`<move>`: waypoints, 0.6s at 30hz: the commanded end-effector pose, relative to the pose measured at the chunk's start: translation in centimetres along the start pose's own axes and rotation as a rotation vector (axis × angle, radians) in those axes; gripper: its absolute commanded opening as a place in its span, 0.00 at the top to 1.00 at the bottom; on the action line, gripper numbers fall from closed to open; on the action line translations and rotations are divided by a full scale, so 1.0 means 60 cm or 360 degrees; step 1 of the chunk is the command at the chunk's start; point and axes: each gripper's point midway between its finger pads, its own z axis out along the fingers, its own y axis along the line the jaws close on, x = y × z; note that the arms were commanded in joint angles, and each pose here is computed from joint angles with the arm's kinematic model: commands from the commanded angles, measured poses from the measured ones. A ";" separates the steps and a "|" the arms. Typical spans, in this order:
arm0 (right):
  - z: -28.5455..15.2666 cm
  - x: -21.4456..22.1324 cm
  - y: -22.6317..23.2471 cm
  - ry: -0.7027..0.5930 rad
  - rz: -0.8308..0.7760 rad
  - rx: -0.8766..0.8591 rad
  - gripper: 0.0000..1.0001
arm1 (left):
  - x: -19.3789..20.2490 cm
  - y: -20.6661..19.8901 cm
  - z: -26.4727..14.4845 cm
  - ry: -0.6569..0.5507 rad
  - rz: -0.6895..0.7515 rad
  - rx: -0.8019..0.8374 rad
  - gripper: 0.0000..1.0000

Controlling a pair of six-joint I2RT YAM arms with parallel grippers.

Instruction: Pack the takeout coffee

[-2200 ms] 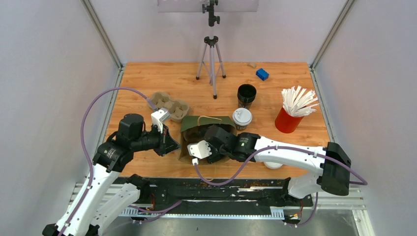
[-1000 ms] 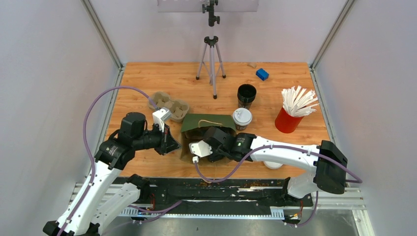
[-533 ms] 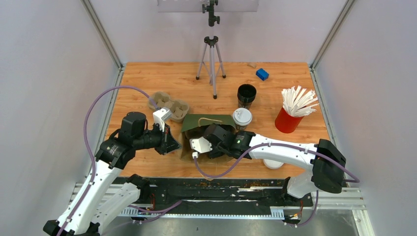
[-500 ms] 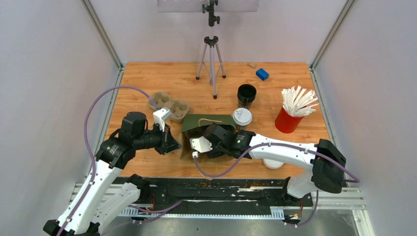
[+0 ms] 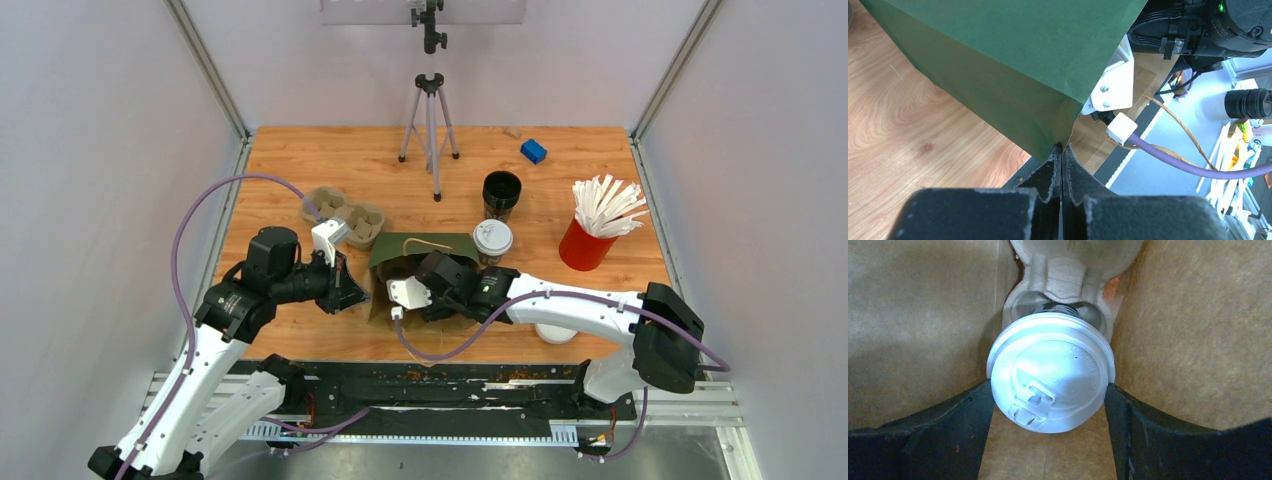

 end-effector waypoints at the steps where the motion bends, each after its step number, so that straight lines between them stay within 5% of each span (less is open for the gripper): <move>1: 0.020 0.007 0.020 0.0003 0.0077 -0.0045 0.29 | -0.028 -0.019 -0.007 -0.0082 0.0058 0.0057 1.00; 18: 0.034 0.029 0.031 0.0017 0.0187 -0.0044 0.29 | -0.020 -0.020 -0.003 -0.0046 0.0021 0.0079 1.00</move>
